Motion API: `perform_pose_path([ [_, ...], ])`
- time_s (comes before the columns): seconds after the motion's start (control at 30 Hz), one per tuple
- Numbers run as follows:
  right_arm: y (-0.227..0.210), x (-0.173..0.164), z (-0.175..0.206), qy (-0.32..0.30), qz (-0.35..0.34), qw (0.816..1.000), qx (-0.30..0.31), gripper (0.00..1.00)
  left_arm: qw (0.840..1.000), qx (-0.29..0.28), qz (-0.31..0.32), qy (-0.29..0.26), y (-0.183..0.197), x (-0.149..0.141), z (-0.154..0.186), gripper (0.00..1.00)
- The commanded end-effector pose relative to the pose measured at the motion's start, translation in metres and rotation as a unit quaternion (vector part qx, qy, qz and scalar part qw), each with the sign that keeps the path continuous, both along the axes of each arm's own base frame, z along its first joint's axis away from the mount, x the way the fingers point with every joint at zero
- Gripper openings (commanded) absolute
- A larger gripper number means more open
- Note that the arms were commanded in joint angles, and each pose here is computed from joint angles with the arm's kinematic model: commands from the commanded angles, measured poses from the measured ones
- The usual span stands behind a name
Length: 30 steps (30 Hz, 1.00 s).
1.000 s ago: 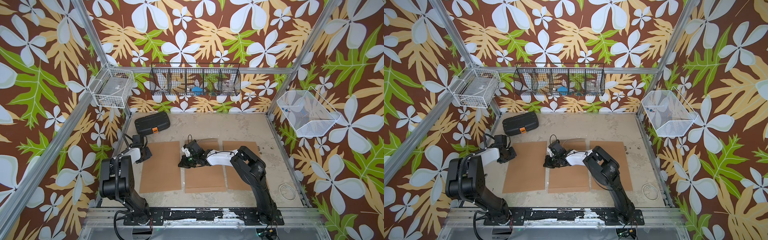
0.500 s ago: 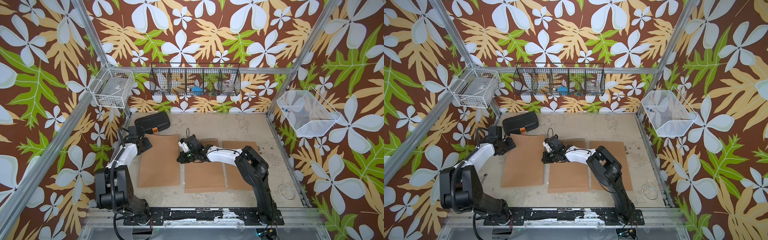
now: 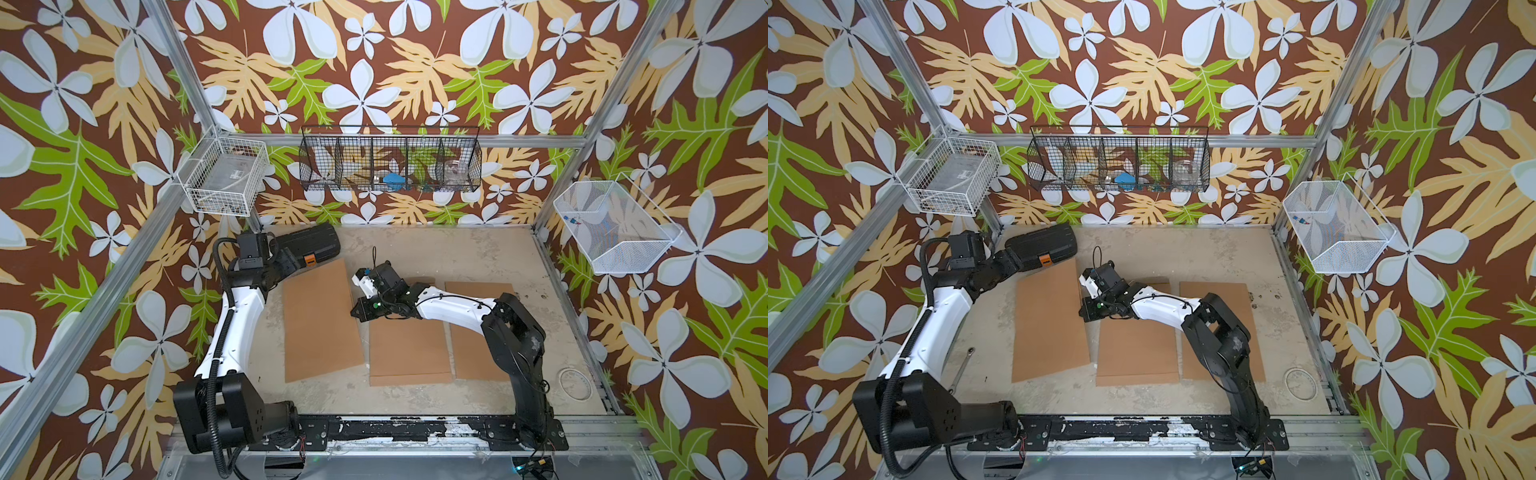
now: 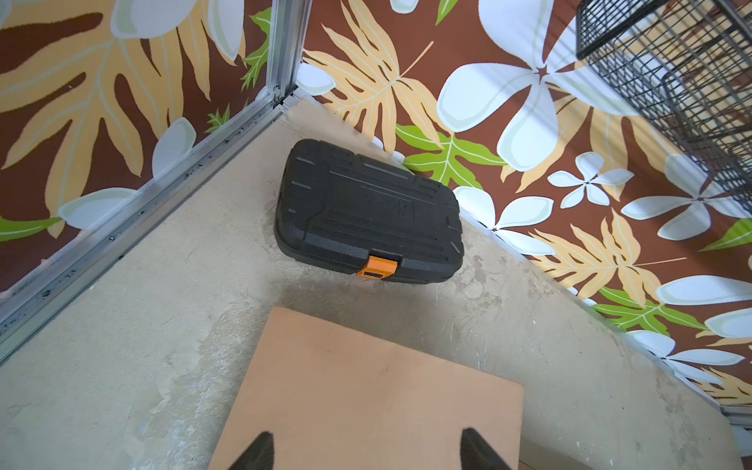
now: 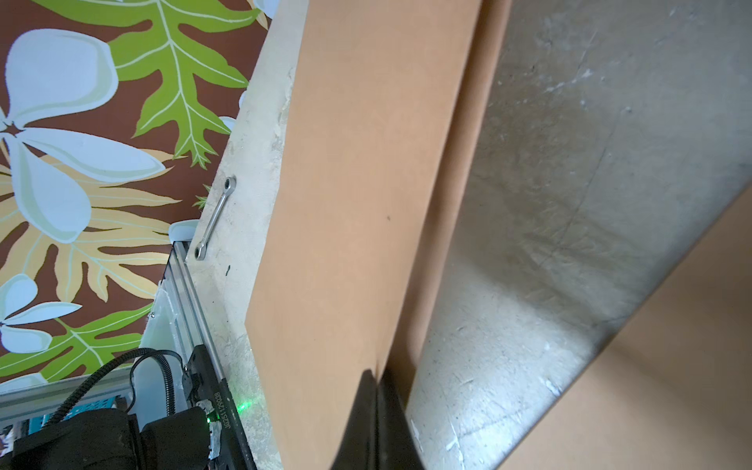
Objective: Open the file bag
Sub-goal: Pick up the file bag from the center of the board.
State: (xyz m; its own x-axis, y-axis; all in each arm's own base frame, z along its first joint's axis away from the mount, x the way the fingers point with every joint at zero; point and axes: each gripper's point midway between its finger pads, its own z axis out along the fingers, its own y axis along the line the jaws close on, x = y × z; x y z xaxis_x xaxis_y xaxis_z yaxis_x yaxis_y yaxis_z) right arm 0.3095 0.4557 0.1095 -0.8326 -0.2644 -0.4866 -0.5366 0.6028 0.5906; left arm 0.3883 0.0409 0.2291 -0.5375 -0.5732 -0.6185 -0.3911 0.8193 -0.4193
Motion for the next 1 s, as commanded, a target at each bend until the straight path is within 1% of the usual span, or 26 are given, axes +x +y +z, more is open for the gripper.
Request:
perform_pose_path([
  [0.0,-0.001,0.000,0.012,-0.027,0.009,1.000,-0.009,0.00,1.000,-0.007,-0.012,-0.004,-0.010,-0.002,0.007,0.78],
  [0.13,-0.004,-0.001,0.024,-0.049,0.010,0.998,-0.026,0.00,0.999,0.005,-0.029,-0.013,-0.031,0.000,0.021,0.82],
  [0.33,-0.007,-0.004,0.041,-0.082,0.001,0.995,-0.049,0.00,0.997,0.015,-0.068,-0.037,-0.077,0.002,0.047,0.91],
  [0.5,-0.010,-0.006,0.057,-0.106,-0.007,0.993,-0.054,0.00,0.995,0.021,-0.093,-0.038,-0.109,0.005,0.048,0.94],
  [0.73,-0.012,-0.013,0.073,-0.131,-0.009,0.990,-0.056,0.00,0.994,0.028,-0.103,-0.023,-0.129,0.014,0.034,0.94],
  [0.97,-0.013,-0.015,0.086,-0.153,-0.010,0.986,-0.058,0.00,0.993,0.031,-0.110,-0.020,-0.139,0.022,0.031,0.90],
])
